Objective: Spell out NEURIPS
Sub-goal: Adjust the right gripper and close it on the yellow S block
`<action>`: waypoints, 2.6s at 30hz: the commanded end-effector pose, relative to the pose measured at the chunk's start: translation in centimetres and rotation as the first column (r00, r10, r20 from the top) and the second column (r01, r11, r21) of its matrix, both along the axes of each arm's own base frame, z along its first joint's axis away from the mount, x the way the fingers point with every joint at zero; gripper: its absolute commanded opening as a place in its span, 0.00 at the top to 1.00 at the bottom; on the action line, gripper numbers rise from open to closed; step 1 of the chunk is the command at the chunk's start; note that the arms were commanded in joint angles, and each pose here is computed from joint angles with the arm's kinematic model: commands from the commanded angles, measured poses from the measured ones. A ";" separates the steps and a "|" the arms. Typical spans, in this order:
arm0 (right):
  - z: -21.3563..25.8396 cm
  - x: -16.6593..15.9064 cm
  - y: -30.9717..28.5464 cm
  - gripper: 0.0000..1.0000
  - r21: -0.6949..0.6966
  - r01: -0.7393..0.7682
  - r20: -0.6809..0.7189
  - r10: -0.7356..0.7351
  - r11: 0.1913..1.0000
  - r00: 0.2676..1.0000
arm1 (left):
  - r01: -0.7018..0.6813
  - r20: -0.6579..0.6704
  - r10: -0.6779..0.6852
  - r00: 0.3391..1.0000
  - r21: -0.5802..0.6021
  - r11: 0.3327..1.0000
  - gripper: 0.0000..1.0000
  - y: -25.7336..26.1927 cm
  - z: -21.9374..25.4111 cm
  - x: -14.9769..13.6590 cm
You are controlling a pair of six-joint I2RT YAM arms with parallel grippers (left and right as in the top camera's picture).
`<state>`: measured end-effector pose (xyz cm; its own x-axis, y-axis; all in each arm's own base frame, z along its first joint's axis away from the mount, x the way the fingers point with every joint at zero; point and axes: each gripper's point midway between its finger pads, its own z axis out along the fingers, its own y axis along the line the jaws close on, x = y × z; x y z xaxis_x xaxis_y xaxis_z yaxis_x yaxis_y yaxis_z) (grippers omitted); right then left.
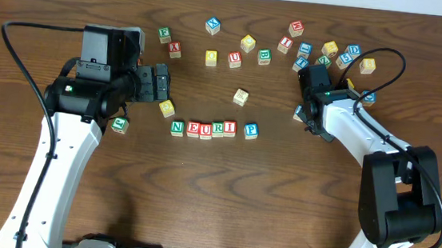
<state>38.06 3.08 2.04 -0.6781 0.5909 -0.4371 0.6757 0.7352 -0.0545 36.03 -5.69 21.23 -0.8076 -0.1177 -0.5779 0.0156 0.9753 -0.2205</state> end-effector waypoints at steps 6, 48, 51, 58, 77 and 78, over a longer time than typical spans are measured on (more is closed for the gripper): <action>-0.5 0.1 0.4 0.57 -0.025 -0.073 -0.021 0.072 0.997 0.997 | 0.007 0.033 -0.006 0.999 -0.004 1.000 0.02 -0.1 1.3 0.3; -0.7 -0.1 0.6 0.56 -0.056 -0.297 -0.119 0.289 0.953 0.950 | 0.007 0.033 -0.006 0.999 -0.004 1.000 0.02 -0.1 1.3 0.3; -0.7 0.0 0.7 0.67 -0.055 -0.294 -0.113 0.287 0.954 0.951 | 0.007 0.033 -0.006 0.999 -0.004 1.000 0.02 -0.1 1.3 0.3; -0.9 0.0 1.0 0.70 -0.041 -0.291 -0.104 0.285 0.956 0.953 | 0.006 0.033 -0.006 0.999 -0.004 1.000 0.02 -0.1 1.3 0.3; -2.4 -0.4 1.3 0.69 -0.008 -0.285 -0.077 0.284 0.958 0.956 | 0.007 0.033 -0.006 0.999 -0.004 1.000 0.02 -0.1 1.3 0.3; -2.4 -0.4 1.3 0.68 -0.008 -0.289 -0.078 0.288 0.957 0.955 | 0.007 0.033 -0.006 0.999 -0.004 1.000 0.02 -0.1 1.3 0.3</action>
<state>38.10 4.40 0.31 -0.8433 0.3578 -0.4009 0.4285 0.8980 -0.0998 36.04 -5.69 21.24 -0.8074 -0.1178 -0.5782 0.0157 0.9753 -0.2205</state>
